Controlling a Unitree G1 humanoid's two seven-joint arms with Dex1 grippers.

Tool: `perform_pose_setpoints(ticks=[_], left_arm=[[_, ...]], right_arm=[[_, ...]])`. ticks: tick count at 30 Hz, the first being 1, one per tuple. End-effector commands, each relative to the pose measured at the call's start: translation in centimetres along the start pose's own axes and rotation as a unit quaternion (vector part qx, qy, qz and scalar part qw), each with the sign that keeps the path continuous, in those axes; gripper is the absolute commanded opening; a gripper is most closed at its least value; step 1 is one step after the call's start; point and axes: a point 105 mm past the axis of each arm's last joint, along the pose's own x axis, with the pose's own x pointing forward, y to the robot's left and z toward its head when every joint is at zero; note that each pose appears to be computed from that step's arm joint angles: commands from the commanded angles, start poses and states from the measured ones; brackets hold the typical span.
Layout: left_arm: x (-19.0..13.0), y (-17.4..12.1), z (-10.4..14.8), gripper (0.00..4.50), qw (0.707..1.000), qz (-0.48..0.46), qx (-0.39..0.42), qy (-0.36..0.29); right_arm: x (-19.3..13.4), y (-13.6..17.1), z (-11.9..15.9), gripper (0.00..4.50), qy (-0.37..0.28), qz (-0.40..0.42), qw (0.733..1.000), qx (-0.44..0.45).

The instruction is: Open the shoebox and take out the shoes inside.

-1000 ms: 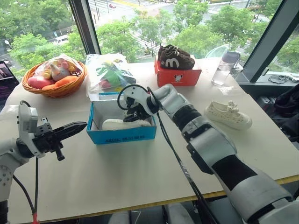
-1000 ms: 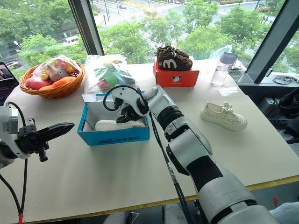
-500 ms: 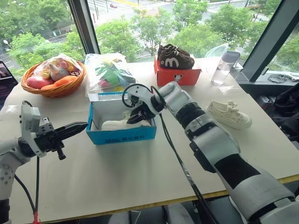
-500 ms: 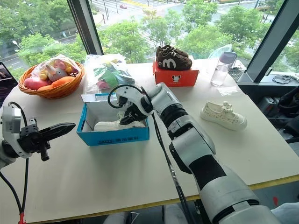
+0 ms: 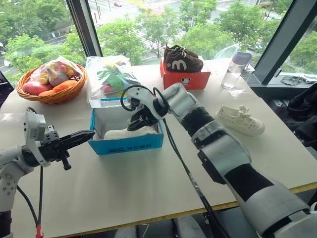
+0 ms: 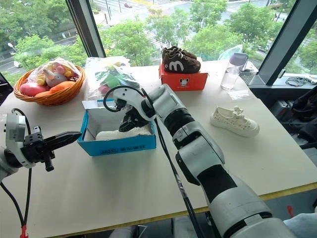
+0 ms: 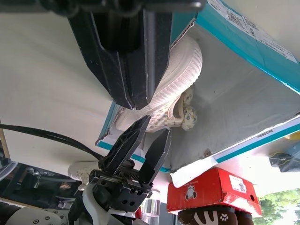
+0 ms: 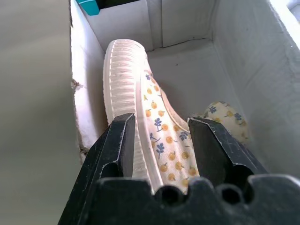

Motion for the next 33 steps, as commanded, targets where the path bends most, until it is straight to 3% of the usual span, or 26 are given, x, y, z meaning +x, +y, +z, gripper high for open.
perform_pose_setpoints(ticks=[1, 9, 14, 20, 33], left_arm=[[-0.4, 0.1, 0.9, 0.00, 1.000, 0.006, 0.021, -0.004], [-0.4, 0.1, 0.7, 0.00, 1.000, 0.004, 0.017, -0.003], [-0.2, 0.1, 0.6, 0.00, 1.000, 0.001, 0.016, -0.002], [-0.1, 0.2, 0.6, 0.00, 1.000, -0.001, 0.016, -0.001], [-0.2, -0.1, 0.6, 0.00, 1.000, 0.003, 0.016, -0.004]], right_arm=[[0.3, -0.1, -0.7, 2.32, 0.004, -0.005, 1.000, 0.007], [-0.3, 0.8, 2.3, 2.32, -0.034, 0.037, 0.998, 0.037], [-0.8, 1.9, 5.8, 2.32, -0.070, 0.058, 0.995, 0.037], [-0.9, 2.8, 7.5, 2.32, -0.085, 0.072, 0.993, 0.038], [1.8, 2.8, 3.8, 2.32, -0.040, 0.050, 0.997, 0.038]])
